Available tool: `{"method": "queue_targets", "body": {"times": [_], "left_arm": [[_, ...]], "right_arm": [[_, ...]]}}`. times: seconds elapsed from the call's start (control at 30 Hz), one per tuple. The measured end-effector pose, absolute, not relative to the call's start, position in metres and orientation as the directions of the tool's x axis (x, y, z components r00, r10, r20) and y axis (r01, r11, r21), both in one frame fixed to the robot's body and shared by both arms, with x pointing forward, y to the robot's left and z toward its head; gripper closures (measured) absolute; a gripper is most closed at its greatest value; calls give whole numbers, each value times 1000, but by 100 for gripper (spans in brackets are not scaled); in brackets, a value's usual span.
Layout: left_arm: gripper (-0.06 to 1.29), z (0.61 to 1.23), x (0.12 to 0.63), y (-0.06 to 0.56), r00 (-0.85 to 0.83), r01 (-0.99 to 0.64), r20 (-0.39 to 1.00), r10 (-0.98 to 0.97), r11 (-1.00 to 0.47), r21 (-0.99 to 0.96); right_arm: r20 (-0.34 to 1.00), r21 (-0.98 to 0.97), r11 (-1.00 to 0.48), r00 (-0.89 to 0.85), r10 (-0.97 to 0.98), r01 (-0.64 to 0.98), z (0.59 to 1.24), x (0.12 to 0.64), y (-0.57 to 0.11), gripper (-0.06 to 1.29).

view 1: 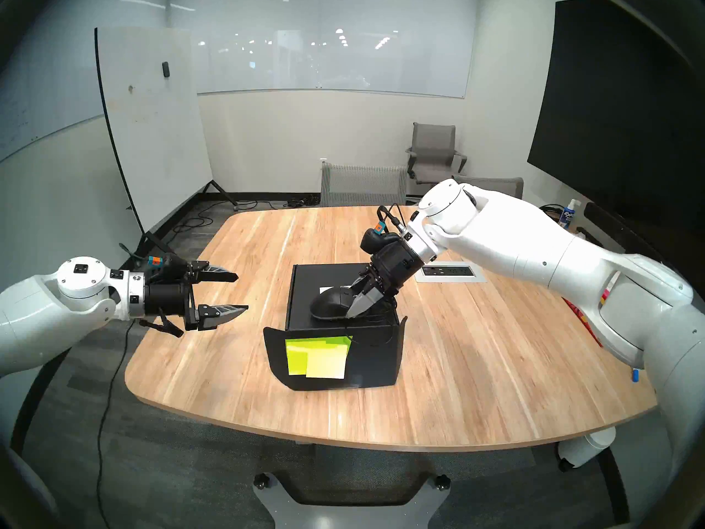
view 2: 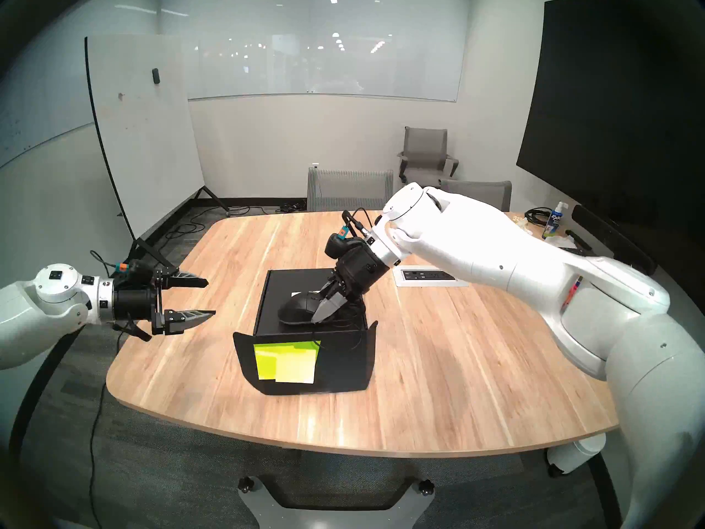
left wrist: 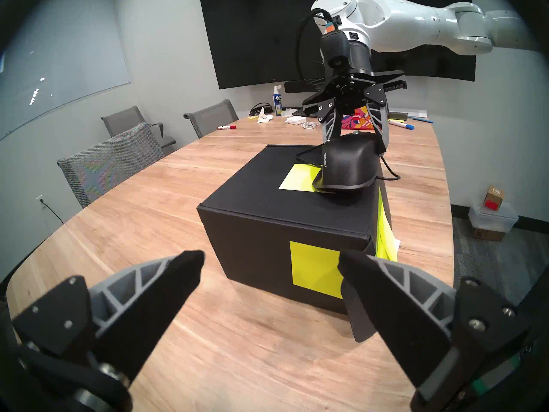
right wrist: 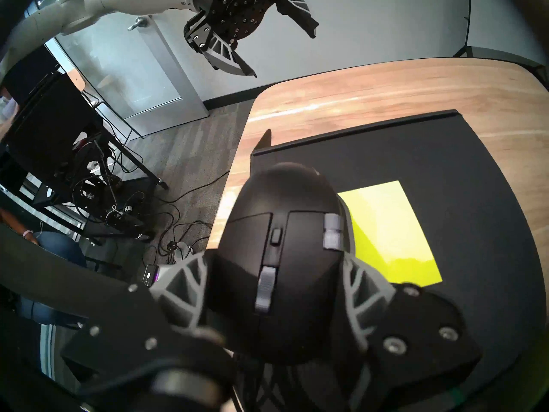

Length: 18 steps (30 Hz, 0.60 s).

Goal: Open the box and place the mouse inside

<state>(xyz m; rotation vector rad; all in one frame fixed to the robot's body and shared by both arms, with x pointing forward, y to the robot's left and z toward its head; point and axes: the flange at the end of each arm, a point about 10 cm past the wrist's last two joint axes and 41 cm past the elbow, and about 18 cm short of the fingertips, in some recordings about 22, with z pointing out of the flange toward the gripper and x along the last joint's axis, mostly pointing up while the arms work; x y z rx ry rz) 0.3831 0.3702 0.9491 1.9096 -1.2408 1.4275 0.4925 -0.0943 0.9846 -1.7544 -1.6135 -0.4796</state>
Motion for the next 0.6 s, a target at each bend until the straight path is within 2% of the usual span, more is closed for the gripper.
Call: {"method": "queue_targets", "body": {"times": [0.6], "left_arm": [[0, 949, 383, 370, 60, -856, 919, -390, -494, -154]], "right_arm": [[651, -252, -165, 293, 700, 953, 993, 459, -113, 64]]}}
